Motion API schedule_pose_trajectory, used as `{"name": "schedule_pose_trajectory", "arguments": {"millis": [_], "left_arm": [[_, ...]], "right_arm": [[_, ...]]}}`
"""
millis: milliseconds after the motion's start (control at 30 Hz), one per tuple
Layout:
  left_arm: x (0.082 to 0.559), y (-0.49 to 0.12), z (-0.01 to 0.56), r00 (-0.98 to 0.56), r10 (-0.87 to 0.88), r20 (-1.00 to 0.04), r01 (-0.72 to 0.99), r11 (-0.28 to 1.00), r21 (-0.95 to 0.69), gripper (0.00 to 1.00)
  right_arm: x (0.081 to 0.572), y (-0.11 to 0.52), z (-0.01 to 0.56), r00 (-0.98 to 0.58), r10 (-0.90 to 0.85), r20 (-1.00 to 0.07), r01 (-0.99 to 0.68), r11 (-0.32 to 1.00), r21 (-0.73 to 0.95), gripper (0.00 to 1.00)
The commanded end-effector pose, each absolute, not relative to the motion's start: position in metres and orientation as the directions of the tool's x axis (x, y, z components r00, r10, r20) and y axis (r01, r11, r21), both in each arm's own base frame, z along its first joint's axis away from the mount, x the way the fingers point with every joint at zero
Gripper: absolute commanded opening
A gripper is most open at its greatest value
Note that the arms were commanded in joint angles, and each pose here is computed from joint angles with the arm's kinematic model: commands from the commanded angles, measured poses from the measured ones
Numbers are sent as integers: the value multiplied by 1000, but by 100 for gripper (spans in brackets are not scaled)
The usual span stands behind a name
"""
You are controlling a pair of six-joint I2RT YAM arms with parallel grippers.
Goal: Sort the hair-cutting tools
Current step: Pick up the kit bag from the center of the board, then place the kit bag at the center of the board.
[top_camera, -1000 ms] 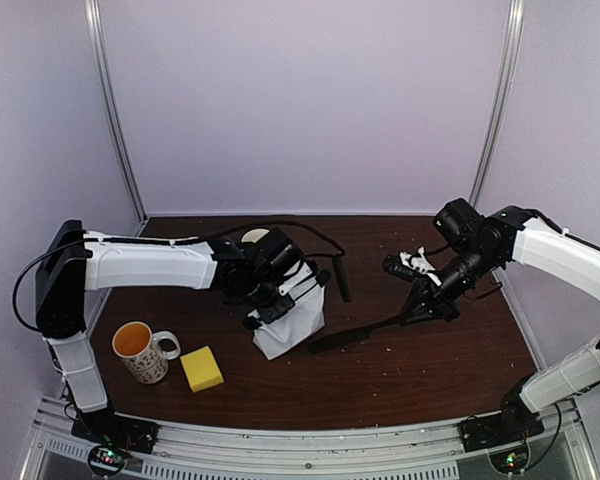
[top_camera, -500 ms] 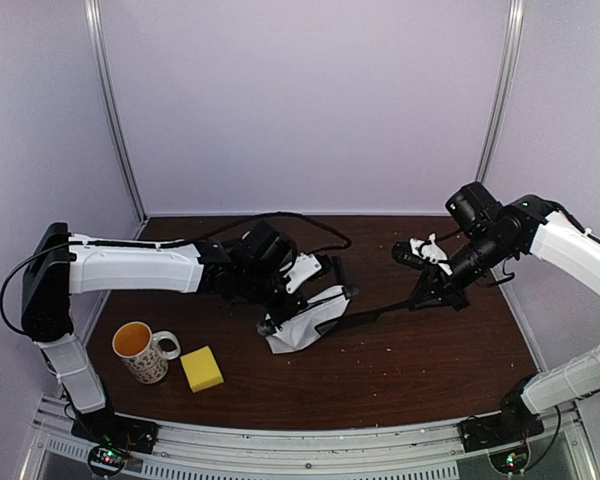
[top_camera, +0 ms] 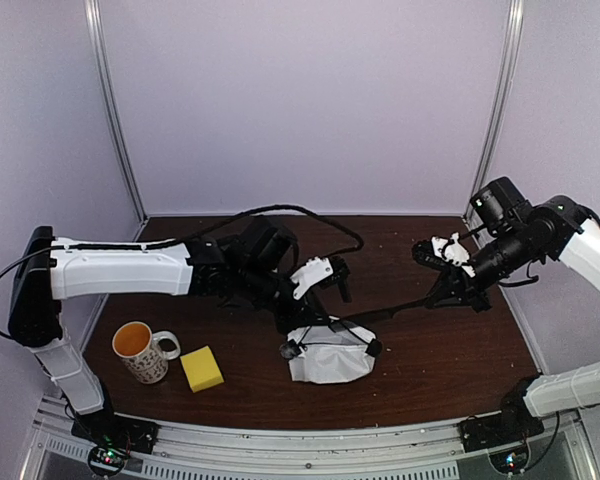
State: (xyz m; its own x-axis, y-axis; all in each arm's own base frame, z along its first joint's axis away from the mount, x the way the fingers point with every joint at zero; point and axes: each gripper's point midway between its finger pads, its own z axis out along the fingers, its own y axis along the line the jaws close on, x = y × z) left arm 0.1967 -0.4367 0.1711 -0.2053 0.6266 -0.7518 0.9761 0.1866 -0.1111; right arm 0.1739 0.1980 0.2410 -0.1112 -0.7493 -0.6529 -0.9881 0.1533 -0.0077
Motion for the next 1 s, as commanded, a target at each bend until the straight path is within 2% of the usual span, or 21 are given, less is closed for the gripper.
{"name": "schedule_pose_trajectory", "arguments": {"millis": [0,167,467,700,967], "left_arm": [[189,-459,197,-159,556,-816,987,86,-134,0],[194,-475,169,-203,602,-772,978,80,-195,0],[210,-471,154,-215,628,-748,977,148,-157,0],[234,-456,174,-237,585,-776,957,276,-84,31],[237,-411,191,-320,550,-772,906,416,-79,37]], "right_arm": [[176,190,247,-86,-773,-628,-985,159,-61,0],[179,187,240,-77,-805,-588,-981,167,-100,0],[188,197,216,-71,-825,-561,-966,198,-168,0],[197,211,213,-50,-835,-548,-962,188,-199,0],[207,226,207,-8,-857,-516,-968,136,-211,0]]}}
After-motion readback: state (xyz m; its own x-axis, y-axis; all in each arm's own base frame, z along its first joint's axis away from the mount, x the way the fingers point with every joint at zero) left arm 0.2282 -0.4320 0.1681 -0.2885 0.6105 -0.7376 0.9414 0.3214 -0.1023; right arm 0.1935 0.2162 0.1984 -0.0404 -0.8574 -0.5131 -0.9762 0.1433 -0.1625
